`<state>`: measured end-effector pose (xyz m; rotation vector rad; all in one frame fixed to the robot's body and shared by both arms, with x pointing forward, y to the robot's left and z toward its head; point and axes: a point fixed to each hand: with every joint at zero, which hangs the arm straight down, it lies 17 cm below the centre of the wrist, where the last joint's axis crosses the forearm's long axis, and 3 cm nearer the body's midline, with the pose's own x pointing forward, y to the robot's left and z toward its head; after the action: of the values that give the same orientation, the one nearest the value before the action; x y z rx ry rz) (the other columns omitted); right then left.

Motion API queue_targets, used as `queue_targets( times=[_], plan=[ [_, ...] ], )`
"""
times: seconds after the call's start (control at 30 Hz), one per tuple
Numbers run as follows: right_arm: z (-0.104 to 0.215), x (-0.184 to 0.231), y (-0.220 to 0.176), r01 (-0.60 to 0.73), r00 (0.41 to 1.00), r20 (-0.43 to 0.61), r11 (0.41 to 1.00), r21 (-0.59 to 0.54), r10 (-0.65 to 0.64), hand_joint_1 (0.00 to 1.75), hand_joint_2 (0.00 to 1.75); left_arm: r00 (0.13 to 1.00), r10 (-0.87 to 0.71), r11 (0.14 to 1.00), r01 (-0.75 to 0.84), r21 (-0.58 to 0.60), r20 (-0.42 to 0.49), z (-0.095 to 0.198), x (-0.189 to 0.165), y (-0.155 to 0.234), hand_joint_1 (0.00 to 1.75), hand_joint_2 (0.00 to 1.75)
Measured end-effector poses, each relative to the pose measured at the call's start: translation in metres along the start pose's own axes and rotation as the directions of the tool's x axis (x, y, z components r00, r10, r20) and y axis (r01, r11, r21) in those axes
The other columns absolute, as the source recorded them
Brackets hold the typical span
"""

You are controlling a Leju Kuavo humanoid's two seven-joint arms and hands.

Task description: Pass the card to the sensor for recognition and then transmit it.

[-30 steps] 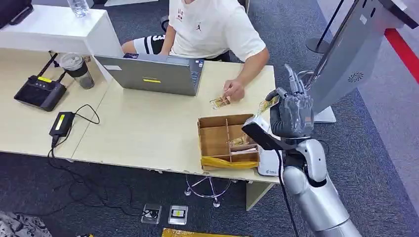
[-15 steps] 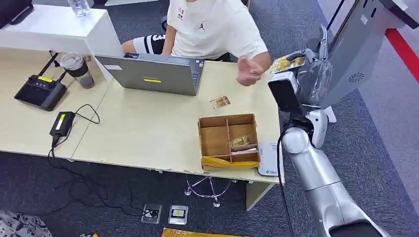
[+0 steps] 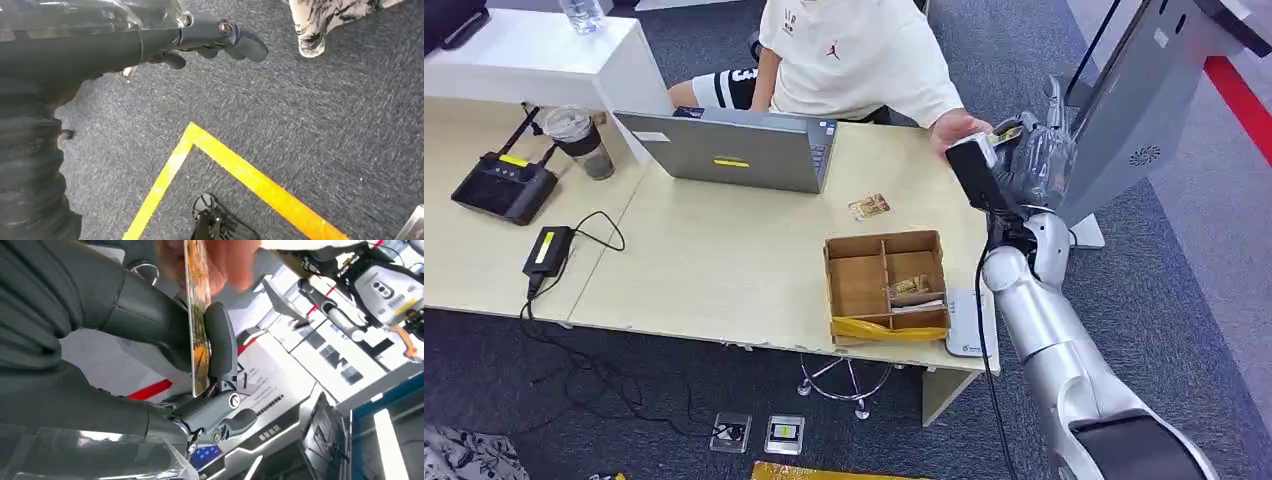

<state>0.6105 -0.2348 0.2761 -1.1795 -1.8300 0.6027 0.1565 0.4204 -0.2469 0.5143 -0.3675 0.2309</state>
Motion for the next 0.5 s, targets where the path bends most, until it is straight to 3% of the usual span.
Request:
queue_targets(
  times=[0.17, 0.27, 0.3, 0.5],
  plan=[
    [0.000, 0.000, 0.001, 0.000, 1.000, -0.001, 1.000, 0.003, 0.000, 1.75, 1.75, 1.000, 0.000, 1.000, 0.000, 0.001, -0.001, 0.000, 0.000, 0.000, 0.00, 1.75],
    [0.013, 0.009, 0.025, 0.005, 1.000, -0.004, 0.998, 0.061, -0.005, 1.75, 1.75, 0.999, 0.002, 0.999, -0.001, 0.032, -0.041, 0.000, -0.008, 0.004, 0.00, 1.75],
    [0.023, 0.022, 0.044, 0.017, 1.000, -0.003, 0.994, 0.111, -0.017, 0.00, 1.75, 0.997, 0.008, 0.998, -0.004, 0.055, -0.080, 0.002, -0.015, 0.005, 0.00, 1.75],
    [0.039, 0.038, 0.074, 0.019, 1.000, 0.003, 0.976, 0.217, -0.020, 0.00, 1.75, 0.993, 0.013, 0.994, 0.001, 0.112, -0.121, 0.007, -0.024, 0.007, 0.00, 1.75]
  ],
)
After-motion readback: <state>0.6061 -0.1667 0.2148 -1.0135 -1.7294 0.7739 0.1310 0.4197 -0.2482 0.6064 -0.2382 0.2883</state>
